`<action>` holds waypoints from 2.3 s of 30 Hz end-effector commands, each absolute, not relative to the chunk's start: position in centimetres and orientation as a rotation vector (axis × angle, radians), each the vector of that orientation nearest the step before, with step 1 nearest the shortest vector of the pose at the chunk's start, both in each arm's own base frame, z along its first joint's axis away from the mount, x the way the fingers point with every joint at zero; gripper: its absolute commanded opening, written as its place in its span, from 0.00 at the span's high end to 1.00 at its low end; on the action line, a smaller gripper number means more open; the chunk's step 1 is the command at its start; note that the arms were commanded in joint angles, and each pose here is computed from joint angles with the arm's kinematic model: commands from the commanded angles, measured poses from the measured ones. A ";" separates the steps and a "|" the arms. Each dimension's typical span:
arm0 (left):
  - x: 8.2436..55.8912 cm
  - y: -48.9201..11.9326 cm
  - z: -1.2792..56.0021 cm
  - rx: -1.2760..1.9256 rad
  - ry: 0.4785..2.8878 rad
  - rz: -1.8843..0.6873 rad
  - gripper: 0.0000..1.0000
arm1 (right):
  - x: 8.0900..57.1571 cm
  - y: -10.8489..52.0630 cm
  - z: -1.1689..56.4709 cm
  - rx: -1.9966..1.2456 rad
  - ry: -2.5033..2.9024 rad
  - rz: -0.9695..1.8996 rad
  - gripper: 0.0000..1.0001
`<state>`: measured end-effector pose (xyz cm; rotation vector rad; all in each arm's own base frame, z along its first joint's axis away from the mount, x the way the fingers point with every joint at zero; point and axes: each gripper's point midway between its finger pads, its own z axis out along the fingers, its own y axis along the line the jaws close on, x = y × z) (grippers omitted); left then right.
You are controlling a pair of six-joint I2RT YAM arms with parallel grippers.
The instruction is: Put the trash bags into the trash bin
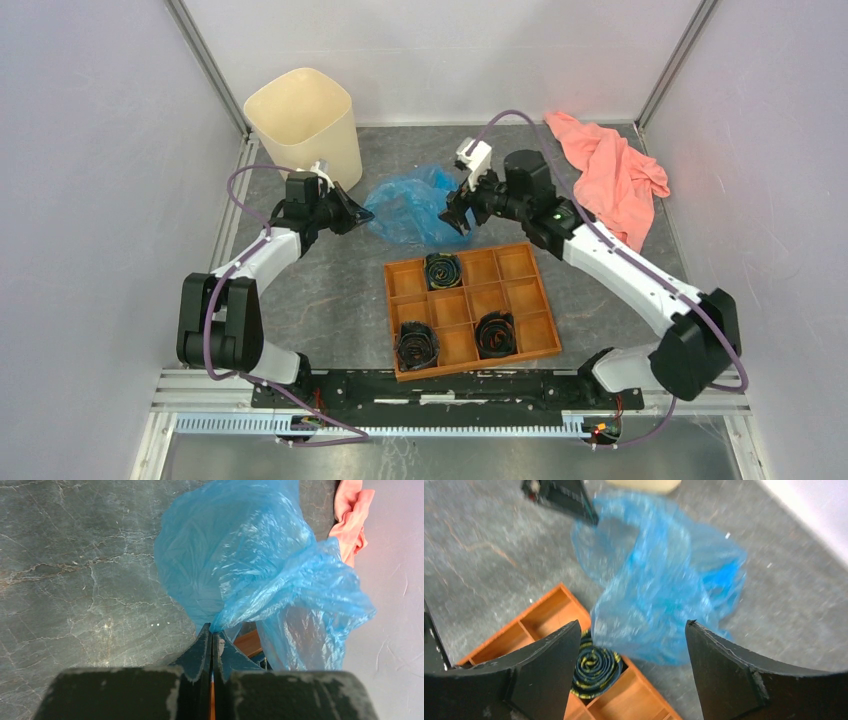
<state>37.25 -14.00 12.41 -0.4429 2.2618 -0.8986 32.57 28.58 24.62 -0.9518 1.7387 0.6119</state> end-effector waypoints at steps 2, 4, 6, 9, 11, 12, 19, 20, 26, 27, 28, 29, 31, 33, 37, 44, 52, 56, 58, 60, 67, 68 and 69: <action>38.2 -13.7 15.0 -0.351 2.193 -0.866 0.98 | 36.1 27.3 25.9 -0.860 1.689 0.598 0.17; 38.2 -13.7 15.2 -0.347 2.191 -0.863 0.98 | 37.5 27.3 25.5 -0.883 1.699 0.610 0.20; 38.1 -13.6 15.4 -0.340 2.189 -0.862 0.98 | 38.3 27.6 24.5 -0.958 1.682 0.635 0.21; 38.1 -13.7 15.6 -0.328 2.189 -0.861 0.98 | 39.4 27.8 22.8 -1.039 1.644 0.741 0.20; 38.1 -13.7 15.8 -0.320 2.192 -0.857 0.98 | 40.5 27.6 21.4 -1.062 1.643 0.788 0.19; 38.1 -13.7 15.8 -0.315 2.193 -0.858 0.98 | 40.9 27.8 20.1 -1.089 1.653 0.809 0.18; 38.1 -14.0 15.8 -0.301 2.201 -0.875 0.98 | 40.6 28.7 14.1 -1.214 1.698 0.936 0.18; 38.0 -14.0 15.6 -0.301 2.205 -0.877 0.98 | 40.3 28.7 13.7 -1.220 1.701 0.952 0.18; 36.9 -14.8 13.7 -0.313 2.232 -0.948 0.90 | 38.0 28.0 11.9 -1.181 1.726 1.085 0.55; 36.6 -14.7 13.2 -0.327 2.244 -0.944 0.87 | 37.8 27.8 11.9 -1.153 1.730 1.105 0.69; 36.7 -14.6 12.9 -0.336 2.234 -0.935 0.83 | 37.7 27.6 11.7 -1.119 1.739 1.108 0.82; 36.6 -14.4 12.4 -0.356 2.238 -0.925 0.78 | 38.0 27.5 12.0 -1.075 1.747 1.100 0.92; 36.0 -14.2 11.8 -0.391 2.234 -0.919 0.61 | 38.3 27.2 12.1 -1.005 1.782 1.068 1.00; 35.5 -14.3 11.6 -0.421 2.195 -0.934 0.43 | 38.7 26.8 12.4 -0.927 1.811 1.042 1.00; 34.6 -14.3 11.1 -0.476 2.157 -0.940 0.19 | 39.1 26.2 13.9 -0.757 1.831 1.067 1.00; 33.9 -15.5 9.9 -0.447 2.152 -0.946 0.09 | 39.8 25.3 15.4 -0.604 1.812 1.085 1.00; 35.6 -17.3 7.6 -0.498 2.174 -0.944 0.13 | 39.7 25.4 15.5 -0.572 1.816 1.119 1.00; 38.0 -16.6 6.3 -0.556 2.193 -0.842 0.43 | 39.9 25.0 15.6 -0.528 1.834 1.125 1.00; 39.3 -16.4 6.4 -0.565 2.202 -0.795 0.68 | 40.6 24.3 15.1 -0.441 1.886 1.115 1.00; 40.2 -16.4 7.5 -0.569 2.202 -0.776 0.94 | 41.6 22.7 14.4 -0.280 1.977 1.101 1.00; 42.7 -19.8 23.4 -0.353 2.036 -0.955 0.98 | 46.3 17.6 27.8 0.024 1.767 1.114 1.00; 42.4 -20.3 26.0 -0.303 2.040 -0.970 0.98 | 46.9 17.2 32.4 0.008 1.685 1.096 1.00; 42.4 -20.7 29.6 -0.242 2.010 -0.983 0.98 | 46.9 16.9 36.2 -0.013 1.616 1.087 1.00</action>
